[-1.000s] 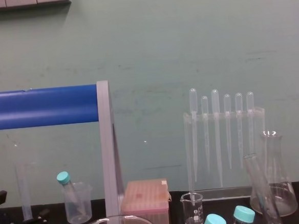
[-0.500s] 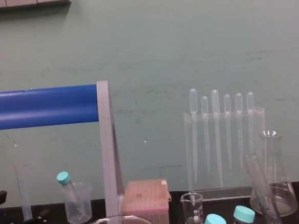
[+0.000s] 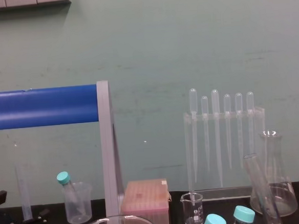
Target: Hold the test tube with one hand and immerse one end into the beaker, then return it to the test tube rack.
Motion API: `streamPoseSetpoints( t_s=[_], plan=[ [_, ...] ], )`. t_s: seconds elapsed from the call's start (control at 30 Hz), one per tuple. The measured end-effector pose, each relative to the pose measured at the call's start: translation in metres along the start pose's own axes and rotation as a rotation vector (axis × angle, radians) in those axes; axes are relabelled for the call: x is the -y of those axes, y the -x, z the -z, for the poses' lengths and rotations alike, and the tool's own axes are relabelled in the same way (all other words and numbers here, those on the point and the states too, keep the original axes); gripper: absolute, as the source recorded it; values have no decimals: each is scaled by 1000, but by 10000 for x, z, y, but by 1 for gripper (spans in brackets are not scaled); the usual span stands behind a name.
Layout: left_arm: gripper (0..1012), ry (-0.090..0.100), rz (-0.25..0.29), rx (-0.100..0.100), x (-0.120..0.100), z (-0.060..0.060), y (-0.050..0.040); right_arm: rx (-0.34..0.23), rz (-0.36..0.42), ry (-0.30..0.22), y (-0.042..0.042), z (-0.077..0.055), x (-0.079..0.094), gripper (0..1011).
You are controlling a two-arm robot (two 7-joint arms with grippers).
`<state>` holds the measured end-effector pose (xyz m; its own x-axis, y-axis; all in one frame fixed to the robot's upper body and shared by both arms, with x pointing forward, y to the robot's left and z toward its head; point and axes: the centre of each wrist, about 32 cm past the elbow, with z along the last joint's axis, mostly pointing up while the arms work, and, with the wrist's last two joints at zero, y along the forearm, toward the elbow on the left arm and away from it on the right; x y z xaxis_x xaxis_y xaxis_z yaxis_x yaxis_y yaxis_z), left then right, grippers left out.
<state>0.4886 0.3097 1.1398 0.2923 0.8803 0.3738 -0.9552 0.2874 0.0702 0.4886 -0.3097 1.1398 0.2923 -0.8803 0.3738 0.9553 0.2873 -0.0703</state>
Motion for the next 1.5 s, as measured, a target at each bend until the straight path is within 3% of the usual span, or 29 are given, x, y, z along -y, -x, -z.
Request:
streamPoseSetpoints(
  t_s=[0.1, 0.2, 0.37, 0.4, 0.5, 0.57, 0.73, 0.8, 0.9, 1.13, 1.27, 1.5],
  plan=[
    [1000, 0, 0, 0, 0, 0, 0, -2, 4, -6, -17, -6, 1, 1000],
    [1000, 0, 0, 0, 0, 0, 0, -24, 15, -42, -95, -50, 10, 1000],
    [1000, 0, 0, 0, 0, 0, 0, -141, -9, -151, -260, -173, 16, 1000],
    [1000, 0, 0, 0, 0, 0, 0, -184, -30, -195, -308, -226, 15, 1000],
    [1000, 0, 0, 0, 0, 0, 0, -242, -82, -259, -367, -312, 11, 1000],
    [1000, 0, 0, 0, 0, 0, 0, -294, -159, -329, -412, -434, 5, 1000],
    [1000, 0, 0, 0, 0, 0, 0, -321, -263, -400, -421, -573, 14, 1000],
    [1000, 0, 0, 0, 0, 0, 0, -324, -353, -443, -410, -663, 25, 1002],
    [1000, 0, 0, 0, 0, 0, 0, -319, -435, -465, -385, -714, 31, 1000],
    [1000, 0, 0, 0, 0, 0, 0, -314, -546, -438, -334, -716, 43, 1002],
    [1000, 0, 0, 0, 0, 0, 0, -321, -595, -379, -281, -659, 53, 1000],
    [1000, 0, 0, 0, 0, 0, 0, -329, -614, -286, -220, -555, 20, 1000]
  ],
)
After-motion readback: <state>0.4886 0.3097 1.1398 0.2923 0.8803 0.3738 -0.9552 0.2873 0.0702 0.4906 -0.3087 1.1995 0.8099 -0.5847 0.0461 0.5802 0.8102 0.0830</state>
